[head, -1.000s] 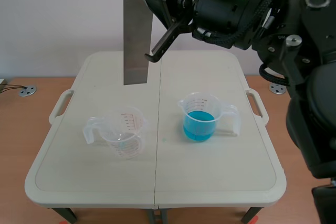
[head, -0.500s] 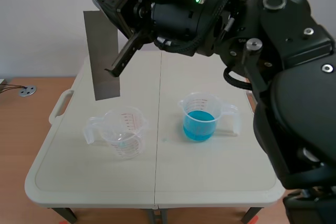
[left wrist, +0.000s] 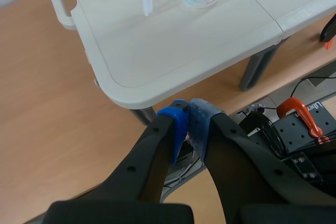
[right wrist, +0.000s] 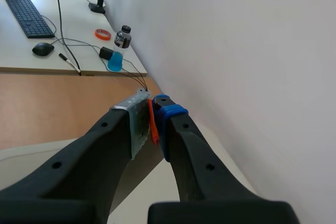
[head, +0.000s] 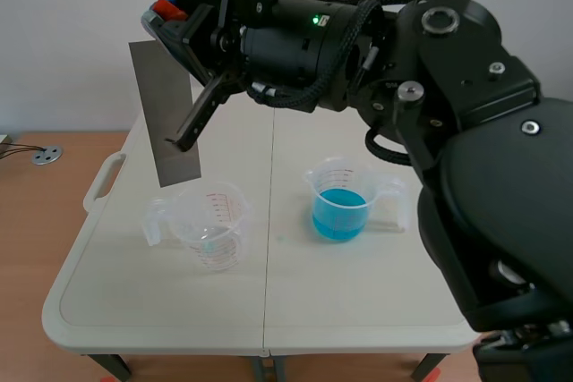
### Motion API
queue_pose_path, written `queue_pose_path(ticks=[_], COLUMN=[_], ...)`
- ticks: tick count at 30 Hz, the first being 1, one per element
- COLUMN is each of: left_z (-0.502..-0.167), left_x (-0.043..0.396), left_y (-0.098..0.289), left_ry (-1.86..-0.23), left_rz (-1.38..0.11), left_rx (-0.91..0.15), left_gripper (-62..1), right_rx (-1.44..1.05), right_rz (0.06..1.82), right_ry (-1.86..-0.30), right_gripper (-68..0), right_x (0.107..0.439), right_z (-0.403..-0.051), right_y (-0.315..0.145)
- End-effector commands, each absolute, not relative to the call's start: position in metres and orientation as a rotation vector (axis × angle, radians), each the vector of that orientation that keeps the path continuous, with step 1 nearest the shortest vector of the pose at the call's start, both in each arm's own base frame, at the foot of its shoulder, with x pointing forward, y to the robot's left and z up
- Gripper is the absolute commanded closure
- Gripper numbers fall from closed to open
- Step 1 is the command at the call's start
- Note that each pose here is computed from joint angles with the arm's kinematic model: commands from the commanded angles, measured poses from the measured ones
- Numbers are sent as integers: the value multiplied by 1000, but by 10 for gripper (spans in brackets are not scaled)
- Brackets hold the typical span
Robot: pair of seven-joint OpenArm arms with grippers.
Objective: Hold the metal plate by the orange handle, dip it into the blue solution, take it out and point at it, then put the plate back in the beaker on the left.
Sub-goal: 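Put the plate into the left beaker, then return to the home posture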
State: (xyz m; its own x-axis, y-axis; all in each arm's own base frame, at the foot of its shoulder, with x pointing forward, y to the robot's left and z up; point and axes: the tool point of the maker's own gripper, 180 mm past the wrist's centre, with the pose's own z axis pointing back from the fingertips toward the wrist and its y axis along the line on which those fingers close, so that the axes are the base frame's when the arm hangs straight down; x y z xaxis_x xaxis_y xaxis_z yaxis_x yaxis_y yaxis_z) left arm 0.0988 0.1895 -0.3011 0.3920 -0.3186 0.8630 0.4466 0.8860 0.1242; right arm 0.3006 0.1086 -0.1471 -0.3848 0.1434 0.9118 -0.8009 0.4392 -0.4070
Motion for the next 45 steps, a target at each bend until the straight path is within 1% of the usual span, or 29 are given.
queue_pose_path(ticks=[1,22,36,45], left_z=[-296,-296,-296,-296], left_x=[102,102,102,102], left_y=[187,187,187,187], left_ry=[-1088,-1087,-1087,-1087], left_rz=[-480,-480,-480,-480], left_rx=[-139,-141,-141,-141], left_gripper=[-15,-15,-15,-15], right_rx=[602,662,676,644], right_rz=[1146,1098,1065,995], right_ry=[-1682,-1536,-1471,-1464], right_gripper=[-13,-13,-13,-13], right_x=[300,308,311,320], right_z=[-139,-192,-238,-256], right_y=[112,115,114,108])
